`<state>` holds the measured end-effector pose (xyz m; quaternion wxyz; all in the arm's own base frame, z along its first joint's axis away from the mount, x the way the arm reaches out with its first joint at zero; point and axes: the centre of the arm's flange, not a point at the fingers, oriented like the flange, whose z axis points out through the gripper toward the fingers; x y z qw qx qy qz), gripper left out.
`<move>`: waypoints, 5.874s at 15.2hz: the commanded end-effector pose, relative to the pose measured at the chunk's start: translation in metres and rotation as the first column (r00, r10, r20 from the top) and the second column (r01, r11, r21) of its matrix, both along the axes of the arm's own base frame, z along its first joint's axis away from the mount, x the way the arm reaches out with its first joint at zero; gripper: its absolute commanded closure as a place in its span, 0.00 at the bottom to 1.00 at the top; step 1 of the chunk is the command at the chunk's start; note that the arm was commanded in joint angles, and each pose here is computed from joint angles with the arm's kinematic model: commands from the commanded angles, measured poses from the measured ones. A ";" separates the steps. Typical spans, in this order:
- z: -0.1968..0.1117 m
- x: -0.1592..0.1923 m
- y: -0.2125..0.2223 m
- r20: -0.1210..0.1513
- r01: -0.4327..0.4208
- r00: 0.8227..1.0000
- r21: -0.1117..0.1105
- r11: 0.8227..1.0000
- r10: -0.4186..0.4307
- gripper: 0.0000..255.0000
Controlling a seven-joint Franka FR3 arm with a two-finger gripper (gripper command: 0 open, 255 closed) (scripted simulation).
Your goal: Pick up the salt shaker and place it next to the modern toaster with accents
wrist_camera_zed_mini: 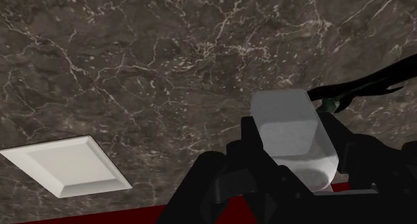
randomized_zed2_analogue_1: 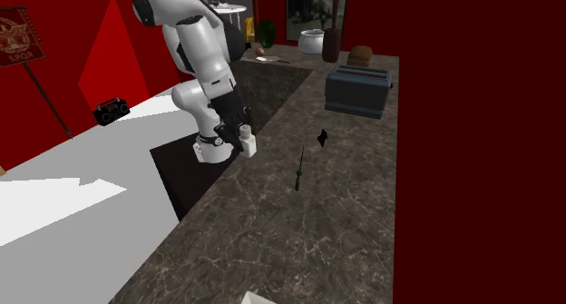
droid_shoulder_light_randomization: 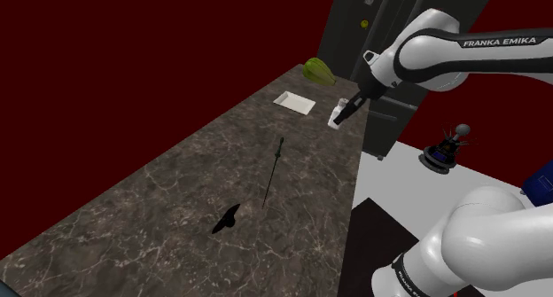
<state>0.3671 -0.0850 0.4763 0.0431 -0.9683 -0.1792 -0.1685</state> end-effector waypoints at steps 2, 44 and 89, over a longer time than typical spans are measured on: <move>0.016 0.000 -0.001 0.000 0.000 1.000 0.000 1.000 0.000 1.00; 0.107 -0.147 0.280 0.000 0.000 1.000 0.000 1.000 0.000 1.00; 0.102 -0.416 0.792 0.000 0.000 1.000 0.000 1.000 0.000 1.00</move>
